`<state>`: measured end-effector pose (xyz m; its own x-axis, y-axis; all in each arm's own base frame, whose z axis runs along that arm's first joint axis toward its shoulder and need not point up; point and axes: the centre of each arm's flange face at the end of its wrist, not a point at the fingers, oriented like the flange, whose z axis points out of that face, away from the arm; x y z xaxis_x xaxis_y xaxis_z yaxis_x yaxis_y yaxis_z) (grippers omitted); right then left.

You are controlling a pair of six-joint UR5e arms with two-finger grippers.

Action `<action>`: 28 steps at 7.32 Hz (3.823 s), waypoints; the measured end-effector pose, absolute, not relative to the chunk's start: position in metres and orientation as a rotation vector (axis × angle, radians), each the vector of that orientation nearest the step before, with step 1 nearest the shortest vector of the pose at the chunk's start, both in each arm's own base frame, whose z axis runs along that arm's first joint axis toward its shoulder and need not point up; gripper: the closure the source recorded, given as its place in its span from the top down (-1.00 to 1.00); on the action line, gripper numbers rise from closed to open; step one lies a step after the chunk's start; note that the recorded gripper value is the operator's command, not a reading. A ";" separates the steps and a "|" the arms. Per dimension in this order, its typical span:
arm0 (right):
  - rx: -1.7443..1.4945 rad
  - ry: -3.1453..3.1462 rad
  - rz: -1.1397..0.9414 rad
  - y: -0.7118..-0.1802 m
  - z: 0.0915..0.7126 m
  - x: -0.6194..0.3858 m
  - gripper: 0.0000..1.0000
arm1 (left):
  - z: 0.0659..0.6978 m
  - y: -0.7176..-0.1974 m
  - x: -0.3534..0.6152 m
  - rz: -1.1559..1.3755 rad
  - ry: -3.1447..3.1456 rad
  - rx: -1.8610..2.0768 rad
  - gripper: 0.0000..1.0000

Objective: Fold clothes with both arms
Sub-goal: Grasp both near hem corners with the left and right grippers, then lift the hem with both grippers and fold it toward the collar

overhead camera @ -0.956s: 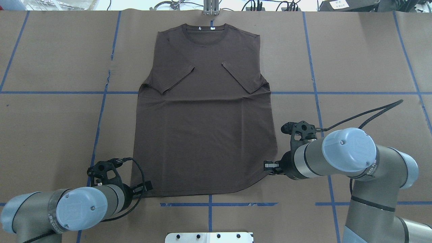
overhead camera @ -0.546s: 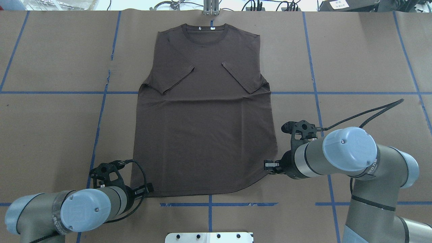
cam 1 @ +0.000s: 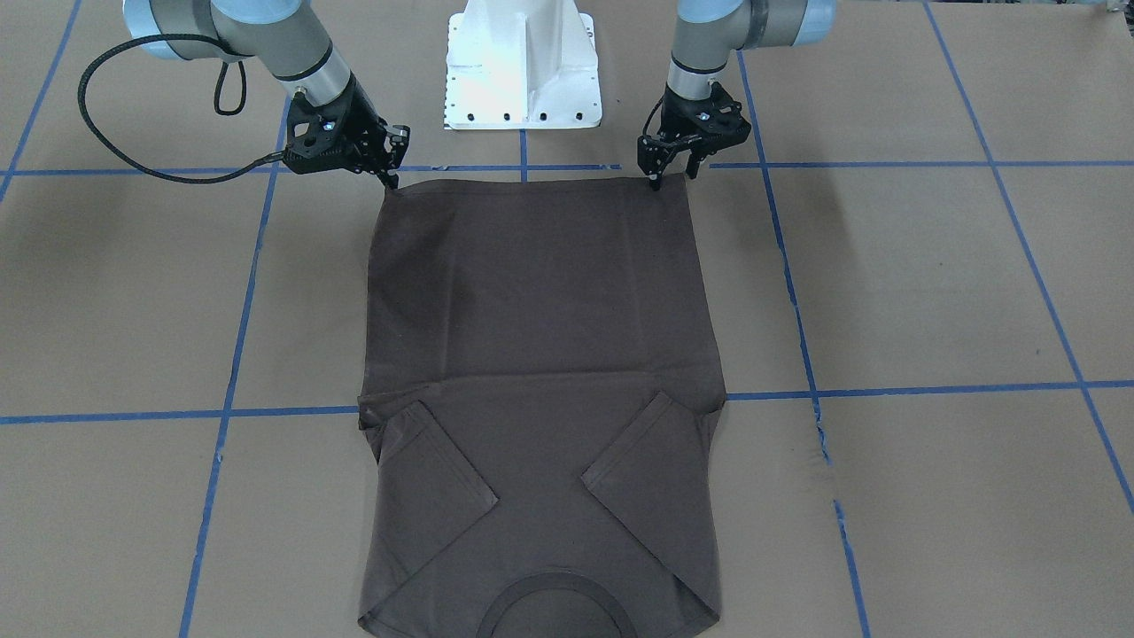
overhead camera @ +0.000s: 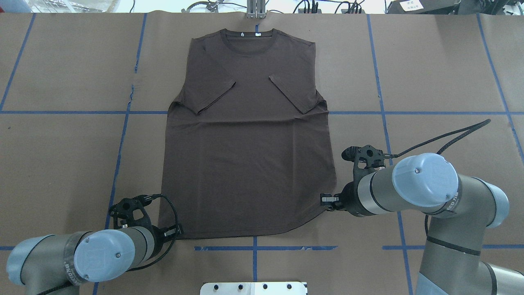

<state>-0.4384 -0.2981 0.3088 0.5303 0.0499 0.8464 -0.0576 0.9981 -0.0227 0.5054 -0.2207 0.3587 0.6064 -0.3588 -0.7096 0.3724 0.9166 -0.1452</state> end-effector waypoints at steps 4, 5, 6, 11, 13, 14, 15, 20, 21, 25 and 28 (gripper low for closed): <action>0.005 -1.014 0.064 -0.300 0.307 -0.436 -1.00 | 0.355 -0.223 0.503 -0.441 0.812 0.038 -1.00; 0.006 -1.013 0.065 -0.300 0.308 -0.435 -1.00 | 0.354 -0.222 0.503 -0.440 0.808 0.039 -1.00; 0.006 -1.014 0.064 -0.300 0.308 -0.435 -1.00 | 0.350 -0.222 0.500 -0.437 0.815 0.039 -1.00; -0.066 -1.067 0.018 -0.271 0.296 -0.373 -1.00 | 0.278 -0.201 0.454 -0.396 0.883 0.025 -1.00; -0.140 -1.079 -0.025 -0.246 0.295 -0.341 -1.00 | 0.242 -0.169 0.439 -0.331 0.931 -0.012 -1.00; -0.178 -1.090 -0.049 -0.234 0.291 -0.324 -1.00 | 0.227 -0.156 0.425 -0.306 0.946 -0.029 -1.00; -0.199 -1.095 -0.060 -0.228 0.289 -0.311 -1.00 | 0.218 -0.151 0.416 -0.294 0.956 -0.037 -1.00; -0.027 -1.132 0.070 -0.350 0.281 -0.314 -1.00 | 0.194 -0.234 0.405 -0.310 0.981 0.116 -1.00; 0.015 -1.128 0.107 -0.389 0.280 -0.313 -1.00 | 0.194 -0.277 0.397 -0.310 0.959 0.175 -1.00; 0.077 -1.060 0.187 -0.530 0.282 -0.346 -1.00 | 0.213 -0.419 0.394 -0.336 0.848 0.324 -1.00; 0.076 -1.013 0.222 -0.604 0.277 -0.367 -1.00 | 0.262 -0.501 0.427 -0.393 0.846 0.369 -1.00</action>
<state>-0.3669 -0.6037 0.2765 0.5091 0.1488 0.8478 -0.2189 0.9749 -0.0397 0.4267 -0.5007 0.2625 0.6004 -0.1869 -0.7776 0.4735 0.8667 0.1572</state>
